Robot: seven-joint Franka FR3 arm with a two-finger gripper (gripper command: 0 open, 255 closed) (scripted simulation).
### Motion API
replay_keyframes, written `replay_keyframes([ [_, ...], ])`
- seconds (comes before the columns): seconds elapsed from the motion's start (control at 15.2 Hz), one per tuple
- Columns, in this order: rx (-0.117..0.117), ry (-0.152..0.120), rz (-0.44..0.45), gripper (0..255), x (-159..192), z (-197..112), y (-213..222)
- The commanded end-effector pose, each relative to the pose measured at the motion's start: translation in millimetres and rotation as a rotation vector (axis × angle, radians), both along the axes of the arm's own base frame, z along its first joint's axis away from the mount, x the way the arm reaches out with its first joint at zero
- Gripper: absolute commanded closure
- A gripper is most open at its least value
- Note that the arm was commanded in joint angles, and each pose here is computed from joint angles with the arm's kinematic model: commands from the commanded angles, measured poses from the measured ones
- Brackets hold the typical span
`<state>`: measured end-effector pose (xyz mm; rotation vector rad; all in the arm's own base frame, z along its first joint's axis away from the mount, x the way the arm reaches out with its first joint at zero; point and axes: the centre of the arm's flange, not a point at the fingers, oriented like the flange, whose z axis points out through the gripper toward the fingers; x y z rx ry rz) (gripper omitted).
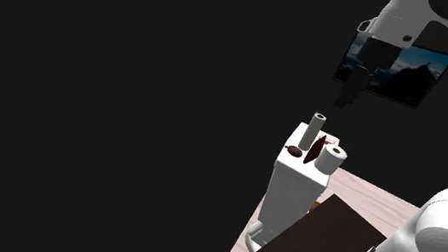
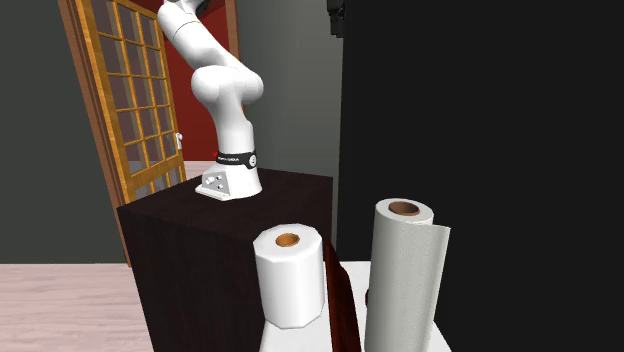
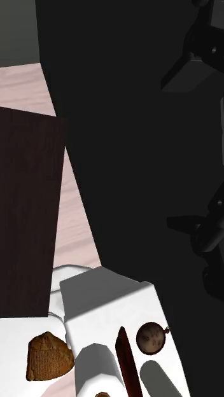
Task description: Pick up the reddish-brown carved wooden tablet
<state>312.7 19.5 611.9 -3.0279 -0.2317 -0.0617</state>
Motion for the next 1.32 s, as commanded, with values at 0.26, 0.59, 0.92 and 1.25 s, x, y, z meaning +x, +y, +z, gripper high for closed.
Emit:
replay_keyframes([
  [0.26,0.031,-0.014,-0.116,0,28.7,-26.8,-35.7],
  [0.59,0.069,-0.031,-0.262,0,59.0,-61.5,-83.5],
  [0.92,0.107,-0.049,-0.407,0,82.8,-97.5,-133.9],
  [1.25,0.145,-0.066,-0.552,0,99.8,-135.1,-185.8],
])
